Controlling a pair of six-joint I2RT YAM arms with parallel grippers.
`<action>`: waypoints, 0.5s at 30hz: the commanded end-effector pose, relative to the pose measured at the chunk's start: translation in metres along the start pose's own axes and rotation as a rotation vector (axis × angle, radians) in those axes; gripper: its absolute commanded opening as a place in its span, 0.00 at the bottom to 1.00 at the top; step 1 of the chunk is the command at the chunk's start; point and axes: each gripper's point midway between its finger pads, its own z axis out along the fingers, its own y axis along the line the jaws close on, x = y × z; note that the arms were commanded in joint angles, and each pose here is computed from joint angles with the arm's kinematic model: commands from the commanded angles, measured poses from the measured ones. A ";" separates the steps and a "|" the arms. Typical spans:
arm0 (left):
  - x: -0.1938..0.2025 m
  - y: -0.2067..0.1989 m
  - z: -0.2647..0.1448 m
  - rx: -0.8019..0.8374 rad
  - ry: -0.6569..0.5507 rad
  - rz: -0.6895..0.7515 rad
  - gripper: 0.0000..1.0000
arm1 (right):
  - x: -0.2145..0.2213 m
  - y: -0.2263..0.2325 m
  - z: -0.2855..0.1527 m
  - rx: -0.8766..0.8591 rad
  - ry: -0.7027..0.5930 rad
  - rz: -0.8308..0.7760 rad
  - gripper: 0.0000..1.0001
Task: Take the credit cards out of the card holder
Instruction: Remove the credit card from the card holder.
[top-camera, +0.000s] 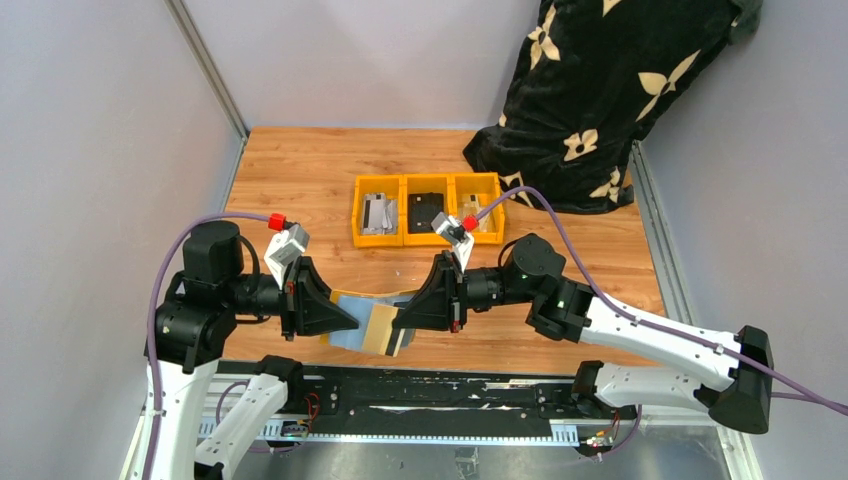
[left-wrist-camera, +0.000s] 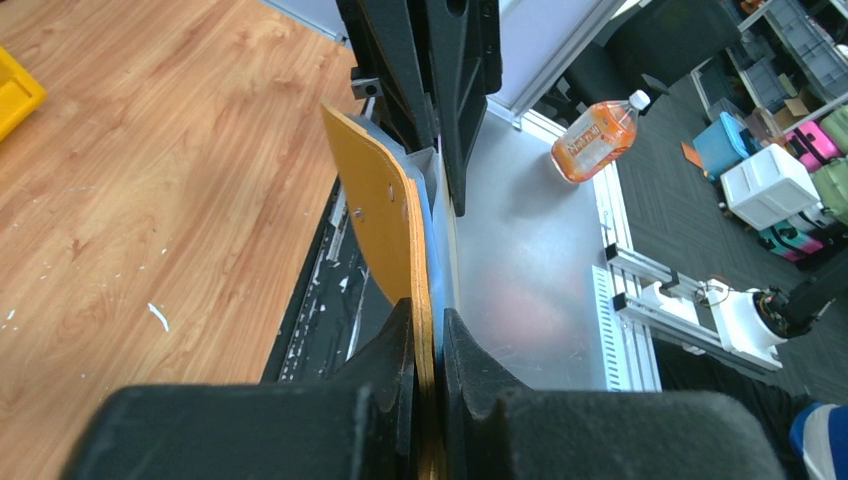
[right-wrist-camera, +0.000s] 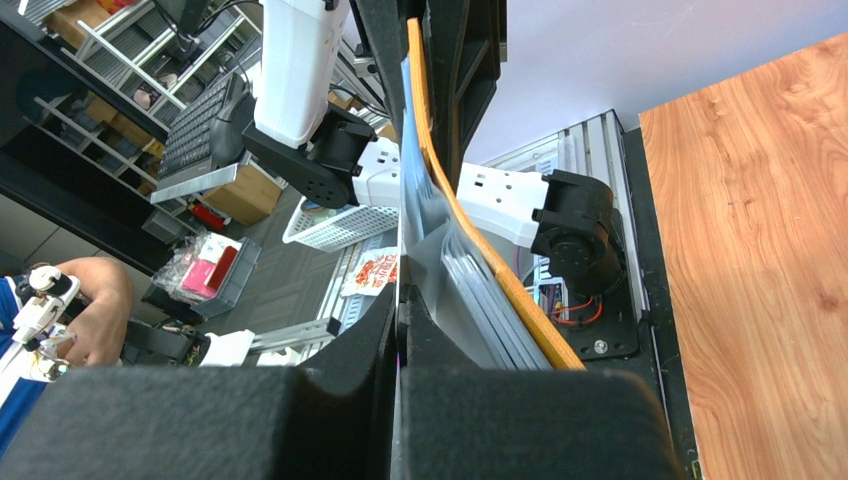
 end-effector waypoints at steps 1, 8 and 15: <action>-0.003 -0.004 -0.001 0.000 0.002 0.006 0.00 | 0.000 0.005 -0.007 -0.002 0.009 -0.035 0.00; -0.008 -0.005 -0.002 -0.021 -0.004 0.017 0.00 | -0.001 0.003 -0.001 -0.008 0.031 -0.022 0.00; -0.012 0.014 -0.006 -0.151 -0.013 0.067 0.00 | -0.002 0.000 -0.024 0.080 0.033 -0.056 0.00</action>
